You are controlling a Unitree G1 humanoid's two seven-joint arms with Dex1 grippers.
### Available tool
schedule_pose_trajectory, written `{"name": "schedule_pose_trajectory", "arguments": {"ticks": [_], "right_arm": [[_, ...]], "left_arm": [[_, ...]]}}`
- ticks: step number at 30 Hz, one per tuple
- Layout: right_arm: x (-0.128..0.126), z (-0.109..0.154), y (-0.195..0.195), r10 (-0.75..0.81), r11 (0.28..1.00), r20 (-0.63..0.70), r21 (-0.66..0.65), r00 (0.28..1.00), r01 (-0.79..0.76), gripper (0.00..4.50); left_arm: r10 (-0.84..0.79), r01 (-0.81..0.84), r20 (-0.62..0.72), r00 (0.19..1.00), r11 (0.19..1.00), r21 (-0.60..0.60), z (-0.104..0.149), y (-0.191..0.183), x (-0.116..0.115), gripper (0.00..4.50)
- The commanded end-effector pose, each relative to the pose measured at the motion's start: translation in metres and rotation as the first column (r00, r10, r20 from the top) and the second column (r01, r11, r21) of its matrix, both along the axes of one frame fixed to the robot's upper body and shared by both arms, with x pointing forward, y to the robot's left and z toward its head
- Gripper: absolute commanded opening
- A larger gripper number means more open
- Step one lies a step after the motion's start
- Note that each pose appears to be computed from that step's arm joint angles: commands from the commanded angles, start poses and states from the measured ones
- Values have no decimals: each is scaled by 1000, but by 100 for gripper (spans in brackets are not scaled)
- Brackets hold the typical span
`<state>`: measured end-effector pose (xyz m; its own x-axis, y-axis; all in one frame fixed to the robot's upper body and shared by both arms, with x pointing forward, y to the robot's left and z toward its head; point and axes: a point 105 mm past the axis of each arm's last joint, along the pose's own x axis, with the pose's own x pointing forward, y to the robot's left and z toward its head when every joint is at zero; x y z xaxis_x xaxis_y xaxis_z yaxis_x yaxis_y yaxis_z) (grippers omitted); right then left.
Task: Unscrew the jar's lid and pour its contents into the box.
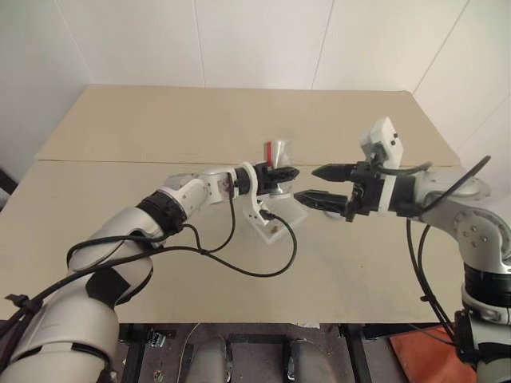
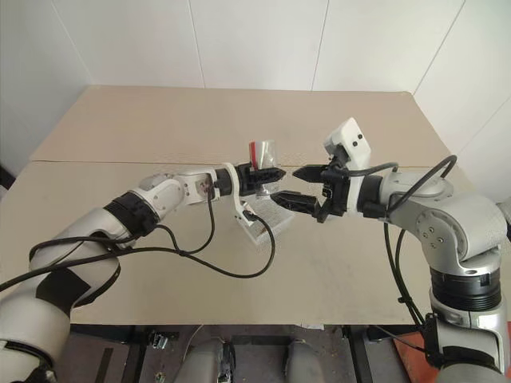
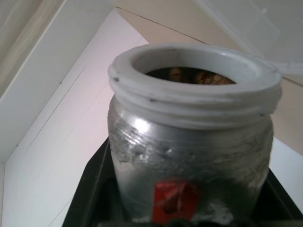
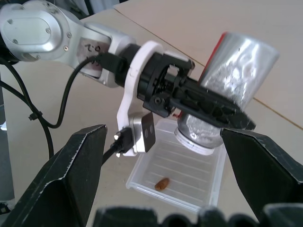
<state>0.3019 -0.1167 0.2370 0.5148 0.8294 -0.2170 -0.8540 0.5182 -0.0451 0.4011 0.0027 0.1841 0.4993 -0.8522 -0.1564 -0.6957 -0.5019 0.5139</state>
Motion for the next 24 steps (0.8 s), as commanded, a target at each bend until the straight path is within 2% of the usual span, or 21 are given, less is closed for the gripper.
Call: {"name": "schedule_pose_trajectory", "arguments": {"ticks": [1, 3, 5, 7, 8, 9, 11, 13, 14, 18, 20, 24], "right_arm": [[-5, 13, -2, 8, 1000, 65, 14, 998, -9, 445], [-3, 11, -3, 3, 1000, 77, -1, 997, -3, 445], [-2, 10, -4, 1, 1000, 103, -4, 995, -1, 445], [-1, 10, -6, 6, 1000, 120, -3, 993, -6, 445], [-1, 10, -6, 6, 1000, 127, 2, 992, -7, 445], [-1, 10, -8, 7, 1000, 131, 10, 991, -9, 445], [-1, 10, -10, 10, 1000, 137, 26, 990, -14, 445], [1, 10, -10, 7, 999, 139, 36, 990, -12, 445], [1, 9, -10, 2, 999, 143, 39, 990, -8, 445], [3, 15, -10, -20, 998, 162, 59, 987, 11, 445], [3, 19, -10, -32, 997, 170, 72, 985, 20, 445], [2, 22, -10, -39, 996, 178, 82, 983, 25, 445]], "left_arm": [[33, -46, -95, 995, 990, -137, 22, 4, 1, 192], [65, -119, -206, 976, 958, -261, 34, 14, 3, 192], [92, -290, -422, 902, 852, -436, 47, 36, 9, 192], [39, -449, -595, 802, 697, -559, 59, 63, 13, 192], [-31, -548, -688, 725, 578, -604, 63, 76, 15, 192], [-105, -655, -767, 633, 455, -603, 65, 89, 19, 192], [-336, -805, -828, 448, 251, -537, 62, 111, 19, 192], [-506, -884, -799, 325, 138, -447, 54, 127, 17, 192], [-575, -910, -773, 267, 114, -399, 47, 132, 15, 192], [-769, -949, -602, 216, -20, -314, 21, 146, 8, 192], [-814, -951, -543, 208, -39, -305, 10, 147, 6, 192], [-840, -950, -505, 197, -35, -312, -12, 144, 3, 192]]}}
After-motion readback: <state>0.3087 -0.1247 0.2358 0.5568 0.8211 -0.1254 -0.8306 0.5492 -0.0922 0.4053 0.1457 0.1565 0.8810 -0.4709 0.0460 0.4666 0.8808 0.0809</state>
